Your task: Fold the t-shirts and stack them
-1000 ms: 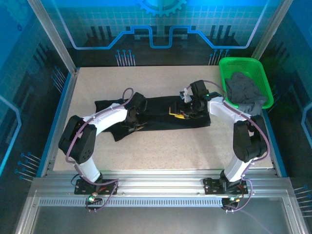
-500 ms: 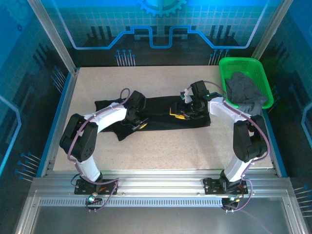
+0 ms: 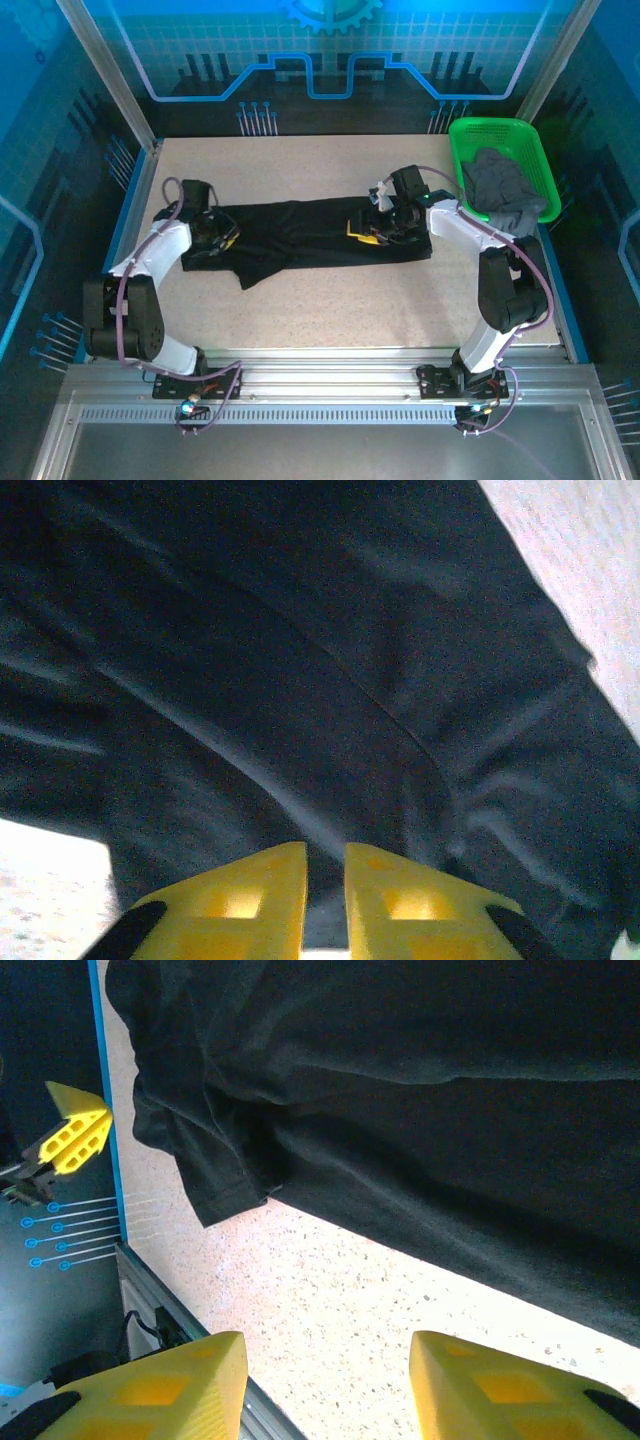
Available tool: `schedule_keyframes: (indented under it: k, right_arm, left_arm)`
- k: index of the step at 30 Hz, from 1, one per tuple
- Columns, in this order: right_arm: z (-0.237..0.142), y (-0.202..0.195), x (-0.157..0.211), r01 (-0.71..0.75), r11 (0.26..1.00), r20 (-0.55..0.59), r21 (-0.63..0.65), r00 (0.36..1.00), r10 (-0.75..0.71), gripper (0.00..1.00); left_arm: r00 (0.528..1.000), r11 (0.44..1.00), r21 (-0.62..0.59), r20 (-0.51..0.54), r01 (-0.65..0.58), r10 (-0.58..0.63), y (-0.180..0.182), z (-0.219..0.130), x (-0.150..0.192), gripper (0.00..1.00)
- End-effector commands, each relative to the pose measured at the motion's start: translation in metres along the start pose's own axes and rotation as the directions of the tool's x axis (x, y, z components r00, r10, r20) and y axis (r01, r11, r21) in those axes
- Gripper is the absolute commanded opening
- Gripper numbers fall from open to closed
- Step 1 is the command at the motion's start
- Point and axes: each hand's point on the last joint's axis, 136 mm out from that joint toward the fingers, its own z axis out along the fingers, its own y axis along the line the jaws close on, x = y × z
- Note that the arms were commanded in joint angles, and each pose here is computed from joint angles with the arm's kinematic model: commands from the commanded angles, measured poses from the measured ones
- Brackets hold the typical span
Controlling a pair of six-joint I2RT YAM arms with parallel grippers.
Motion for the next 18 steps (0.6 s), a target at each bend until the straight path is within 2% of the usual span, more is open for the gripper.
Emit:
schedule_keyframes:
  k: [1,7,18]
  right_arm:
    - [-0.001,0.018,-0.001,0.035,0.998,-0.006,-0.048,0.999,-0.036,0.48]
    - [-0.001,0.029,-0.001,0.055,0.995,-0.012,-0.08,0.998,-0.056,0.48]
    - [0.0,0.027,-0.002,0.045,0.996,-0.018,-0.073,0.999,-0.047,0.49]
  left_arm:
    - [0.997,0.996,-0.062,-0.043,-0.062,0.06,0.029,0.013,-0.004,0.09]
    - [0.993,0.984,-0.142,-0.062,-0.111,0.103,0.045,0.03,-0.018,0.07]
    - [0.989,0.977,-0.156,-0.056,-0.144,0.137,0.05,0.047,-0.023,0.27]
